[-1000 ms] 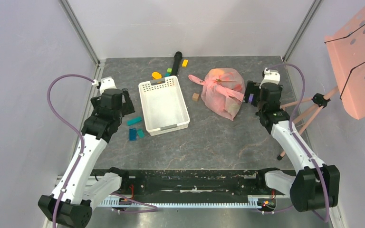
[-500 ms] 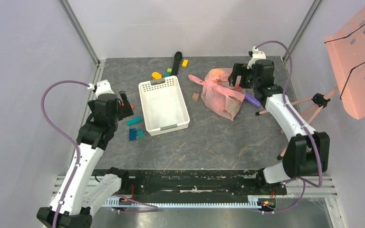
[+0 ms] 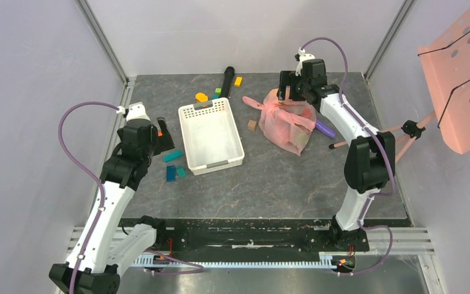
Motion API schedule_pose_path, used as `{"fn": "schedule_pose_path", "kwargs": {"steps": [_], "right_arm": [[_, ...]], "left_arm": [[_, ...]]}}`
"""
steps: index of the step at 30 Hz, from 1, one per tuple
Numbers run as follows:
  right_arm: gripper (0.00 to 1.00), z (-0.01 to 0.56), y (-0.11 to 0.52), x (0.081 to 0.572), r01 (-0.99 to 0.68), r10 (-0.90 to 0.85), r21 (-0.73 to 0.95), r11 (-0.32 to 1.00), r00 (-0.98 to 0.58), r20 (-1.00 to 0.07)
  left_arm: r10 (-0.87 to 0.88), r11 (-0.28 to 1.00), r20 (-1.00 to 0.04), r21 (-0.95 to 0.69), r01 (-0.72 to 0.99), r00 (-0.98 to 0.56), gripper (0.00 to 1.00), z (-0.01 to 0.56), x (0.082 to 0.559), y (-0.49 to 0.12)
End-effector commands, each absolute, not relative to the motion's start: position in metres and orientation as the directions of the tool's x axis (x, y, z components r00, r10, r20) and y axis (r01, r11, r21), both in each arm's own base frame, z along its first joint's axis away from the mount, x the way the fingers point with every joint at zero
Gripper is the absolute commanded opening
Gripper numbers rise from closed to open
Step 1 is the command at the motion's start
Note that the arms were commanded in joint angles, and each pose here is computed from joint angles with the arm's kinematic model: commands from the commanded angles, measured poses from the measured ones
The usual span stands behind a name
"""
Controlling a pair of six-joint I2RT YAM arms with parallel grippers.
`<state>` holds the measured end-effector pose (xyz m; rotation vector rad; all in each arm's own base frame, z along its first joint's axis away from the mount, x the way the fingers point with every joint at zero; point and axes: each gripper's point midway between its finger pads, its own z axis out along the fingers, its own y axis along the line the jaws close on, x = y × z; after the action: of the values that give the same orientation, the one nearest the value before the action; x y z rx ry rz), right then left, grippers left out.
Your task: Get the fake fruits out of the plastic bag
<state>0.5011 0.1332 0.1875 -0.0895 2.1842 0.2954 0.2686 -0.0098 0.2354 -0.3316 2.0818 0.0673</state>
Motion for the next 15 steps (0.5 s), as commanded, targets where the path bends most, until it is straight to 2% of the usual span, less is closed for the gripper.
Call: {"fn": "schedule_pose_path", "kwargs": {"steps": [1, 7, 10, 12, 15], "right_arm": [[0.92, 0.181, 0.121, 0.513, -0.076, 0.065, 0.142, 0.987, -0.620, -0.782], [0.95, 0.157, 0.122, 0.522, -0.012, 0.099, 0.142, 0.990, -0.660, -0.744], [0.93, 0.143, 0.125, 0.525, -0.001, 0.098, 0.136, 0.991, -0.688, -0.719], [0.84, 0.137, 0.125, 0.527, 0.003, 0.094, 0.129, 0.992, -0.698, -0.710], [0.59, 0.134, 0.124, 0.527, 0.009, 0.094, 0.123, 0.992, -0.696, -0.711]], "left_arm": [[-0.185, 0.972, -0.866, -0.091, -0.217, -0.465, 1.00, 0.241, 0.273, -0.014], [-0.191, 0.973, -0.862, -0.102, -0.208, -0.470, 1.00, 0.239, 0.274, -0.015], [-0.193, 0.973, -0.859, -0.106, -0.204, -0.474, 1.00, 0.238, 0.275, -0.015], [-0.193, 0.974, -0.857, -0.107, -0.202, -0.478, 1.00, 0.237, 0.275, -0.016], [-0.196, 0.974, -0.855, -0.111, -0.199, -0.480, 1.00, 0.237, 0.276, -0.016]]}}
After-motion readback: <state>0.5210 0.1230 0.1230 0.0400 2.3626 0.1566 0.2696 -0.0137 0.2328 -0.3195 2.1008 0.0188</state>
